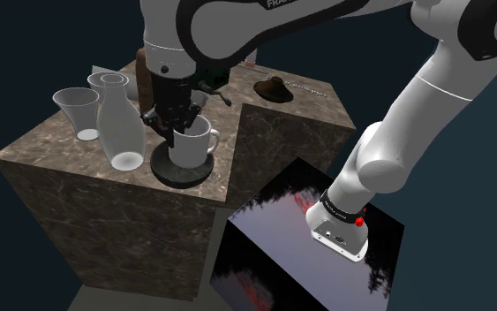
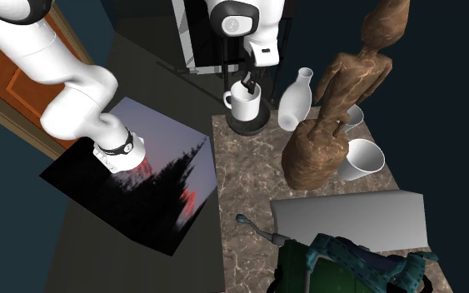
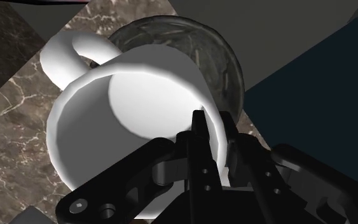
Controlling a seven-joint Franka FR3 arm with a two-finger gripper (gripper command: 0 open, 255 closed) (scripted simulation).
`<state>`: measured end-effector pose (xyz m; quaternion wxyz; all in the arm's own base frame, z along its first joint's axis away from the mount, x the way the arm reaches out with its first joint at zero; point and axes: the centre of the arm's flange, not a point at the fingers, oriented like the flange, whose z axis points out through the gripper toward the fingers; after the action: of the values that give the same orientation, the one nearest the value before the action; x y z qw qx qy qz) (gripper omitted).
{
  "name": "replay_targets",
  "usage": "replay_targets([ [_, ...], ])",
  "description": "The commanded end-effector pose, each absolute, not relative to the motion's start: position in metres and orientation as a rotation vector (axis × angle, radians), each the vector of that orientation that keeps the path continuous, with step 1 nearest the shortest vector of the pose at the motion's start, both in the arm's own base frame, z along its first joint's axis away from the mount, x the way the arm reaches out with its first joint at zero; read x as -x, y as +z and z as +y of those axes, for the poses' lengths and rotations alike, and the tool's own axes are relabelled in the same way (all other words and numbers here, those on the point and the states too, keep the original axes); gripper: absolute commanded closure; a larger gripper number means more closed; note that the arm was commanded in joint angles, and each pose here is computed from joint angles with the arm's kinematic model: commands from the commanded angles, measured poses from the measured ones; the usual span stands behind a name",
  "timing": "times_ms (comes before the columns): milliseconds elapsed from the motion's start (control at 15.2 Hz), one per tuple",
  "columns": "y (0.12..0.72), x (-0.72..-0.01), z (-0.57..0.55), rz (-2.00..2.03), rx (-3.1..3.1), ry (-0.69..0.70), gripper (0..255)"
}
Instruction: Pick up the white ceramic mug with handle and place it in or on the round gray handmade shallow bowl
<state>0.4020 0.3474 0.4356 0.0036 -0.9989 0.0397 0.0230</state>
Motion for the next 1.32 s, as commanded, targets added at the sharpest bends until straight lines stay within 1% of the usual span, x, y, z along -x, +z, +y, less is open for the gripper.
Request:
replay_targets([
  [0,0.431,-0.402,0.347,0.124,3.131,0.071,255],
  [396,0.431,-0.402,0.347,0.124,3.131,0.071,255],
  [462,0.431,-0.402,0.347,0.124,3.131,0.071,0],
  [792,0.431,-0.402,0.347,0.124,3.131,0.071,0],
  [1056,0.481,-0.405,0.346,0.124,3.131,0.071,0],
  [1254,0.481,-0.405,0.346,0.124,3.131,0.071,0],
])
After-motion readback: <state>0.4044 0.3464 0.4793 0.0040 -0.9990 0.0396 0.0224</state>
